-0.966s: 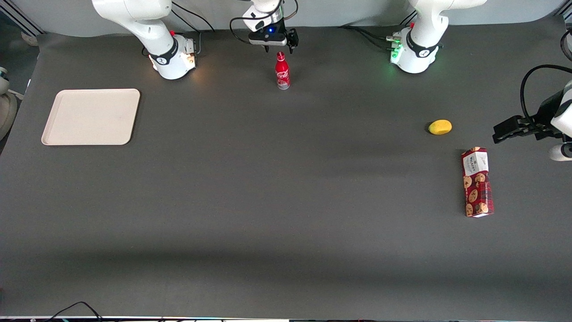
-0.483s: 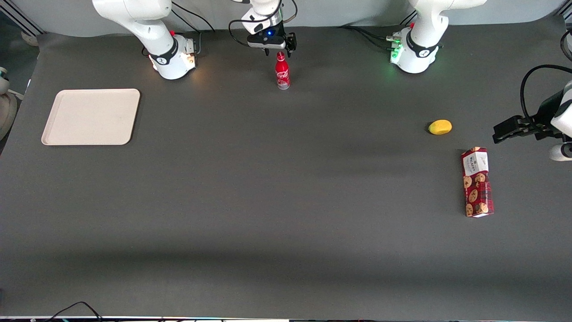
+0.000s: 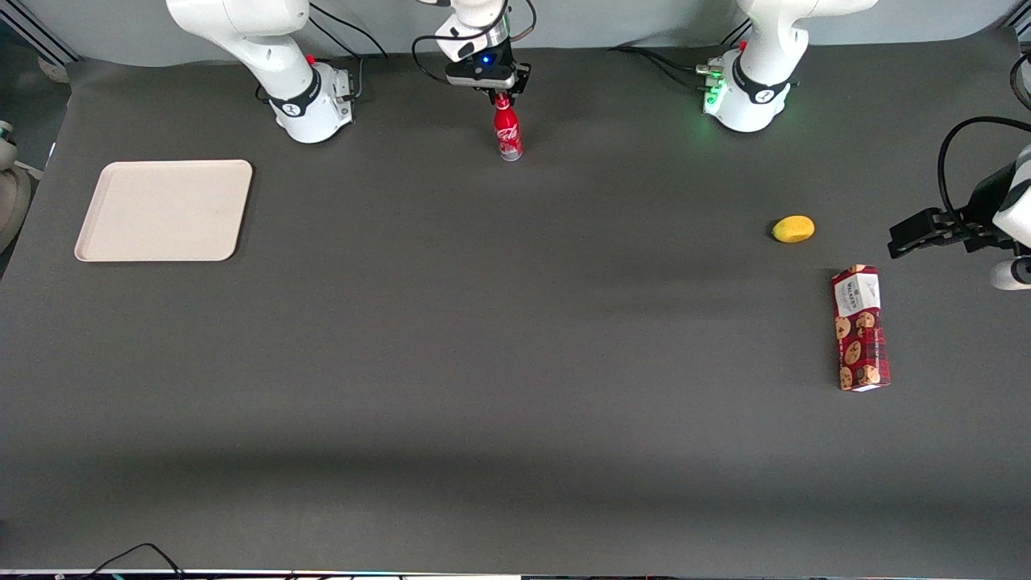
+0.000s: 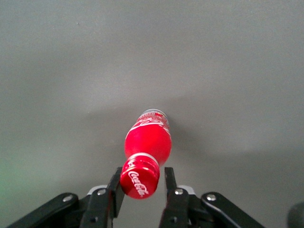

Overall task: Place coke bottle on tray
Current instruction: 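Lift the gripped bottle up off the table with the right gripper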

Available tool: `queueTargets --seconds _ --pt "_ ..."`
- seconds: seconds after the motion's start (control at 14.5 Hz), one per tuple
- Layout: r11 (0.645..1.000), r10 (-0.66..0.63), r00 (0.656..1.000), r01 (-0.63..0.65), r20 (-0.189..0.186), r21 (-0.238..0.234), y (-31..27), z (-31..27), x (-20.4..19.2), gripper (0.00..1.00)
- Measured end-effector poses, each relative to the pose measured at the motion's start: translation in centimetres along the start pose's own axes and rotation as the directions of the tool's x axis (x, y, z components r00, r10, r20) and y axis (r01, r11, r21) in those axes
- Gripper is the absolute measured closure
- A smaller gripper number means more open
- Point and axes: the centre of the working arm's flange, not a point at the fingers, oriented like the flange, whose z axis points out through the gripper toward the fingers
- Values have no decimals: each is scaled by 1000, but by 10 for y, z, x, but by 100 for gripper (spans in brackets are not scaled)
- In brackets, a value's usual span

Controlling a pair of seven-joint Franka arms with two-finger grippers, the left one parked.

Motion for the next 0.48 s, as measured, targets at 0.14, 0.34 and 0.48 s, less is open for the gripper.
queueTargets --seconds 0.14,0.34,0.48 --pt "1000 0 1000 0 0 0 0 0 0 69" --pt "1000 -1 1000 1 0 0 0 0 0 69" --pt "1000 -1 1000 1 0 1 -1 -1 1 69"
